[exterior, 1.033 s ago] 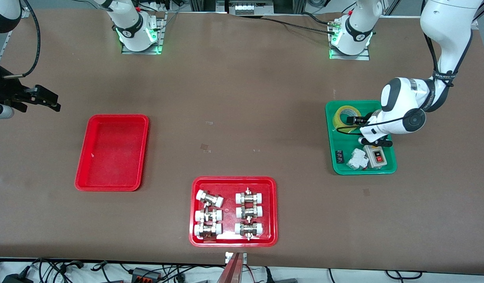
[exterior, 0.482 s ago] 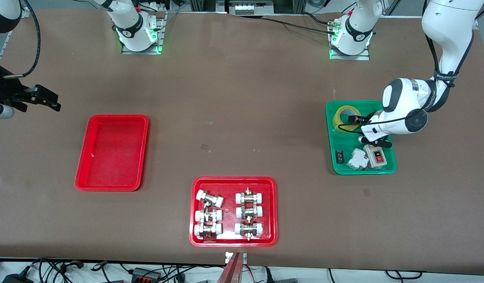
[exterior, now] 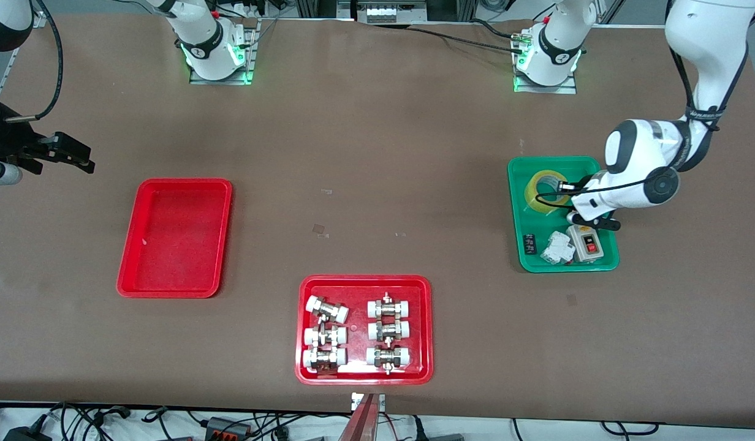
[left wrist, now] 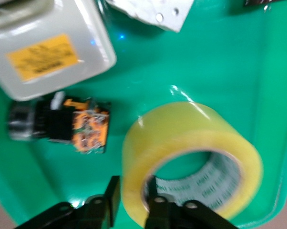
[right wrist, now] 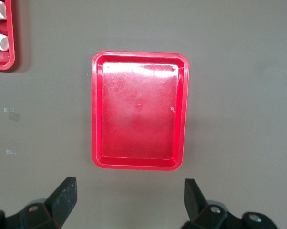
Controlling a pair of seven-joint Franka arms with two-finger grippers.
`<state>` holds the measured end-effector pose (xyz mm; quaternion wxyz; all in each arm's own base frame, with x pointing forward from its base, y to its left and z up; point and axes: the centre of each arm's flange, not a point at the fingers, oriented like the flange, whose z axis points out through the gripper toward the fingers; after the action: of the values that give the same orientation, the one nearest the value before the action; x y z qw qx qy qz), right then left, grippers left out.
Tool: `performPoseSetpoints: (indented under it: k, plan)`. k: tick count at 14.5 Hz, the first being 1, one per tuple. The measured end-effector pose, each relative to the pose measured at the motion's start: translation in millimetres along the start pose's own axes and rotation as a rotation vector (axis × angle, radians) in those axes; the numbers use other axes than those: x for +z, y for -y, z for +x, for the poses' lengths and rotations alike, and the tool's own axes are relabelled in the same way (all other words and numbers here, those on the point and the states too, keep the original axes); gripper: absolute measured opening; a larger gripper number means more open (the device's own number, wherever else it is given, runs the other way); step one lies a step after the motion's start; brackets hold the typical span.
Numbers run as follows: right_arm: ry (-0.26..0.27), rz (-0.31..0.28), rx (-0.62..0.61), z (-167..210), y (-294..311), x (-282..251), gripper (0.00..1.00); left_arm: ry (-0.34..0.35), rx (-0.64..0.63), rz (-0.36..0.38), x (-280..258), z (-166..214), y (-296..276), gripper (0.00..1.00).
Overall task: Left arm passes tape to right arm into tray
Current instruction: 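Close the left gripper on the tape roll's rim, then lift the tape with the left gripper while the right gripper approaches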
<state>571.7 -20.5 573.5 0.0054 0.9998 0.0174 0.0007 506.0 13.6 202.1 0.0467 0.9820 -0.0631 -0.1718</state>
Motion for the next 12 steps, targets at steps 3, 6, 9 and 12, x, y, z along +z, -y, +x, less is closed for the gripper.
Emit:
performPoseSetpoints:
  k: [3, 6, 9, 12]
  plan:
    - [0.0, 0.0, 0.001, -0.1, -0.4, 0.1, 1.0, 0.025, 0.033, 0.019, -42.5, -5.1, -14.2, 0.22]
    - [0.004, 0.0, 0.001, -0.4, -0.4, 0.4, 1.0, 0.048, 0.11, 0.053, -121.2, -5.2, -62.5, 0.22]
    - [0.005, 0.0, 0.001, -0.5, -0.4, 0.4, 1.0, -0.034, 0.208, -0.014, -224.3, -10.1, -143.9, 0.22]
    - [0.005, 0.0, 0.001, -0.6, -0.3, 0.3, 1.0, -0.141, 0.255, -0.271, -289.7, -15.9, -198.3, 0.22]
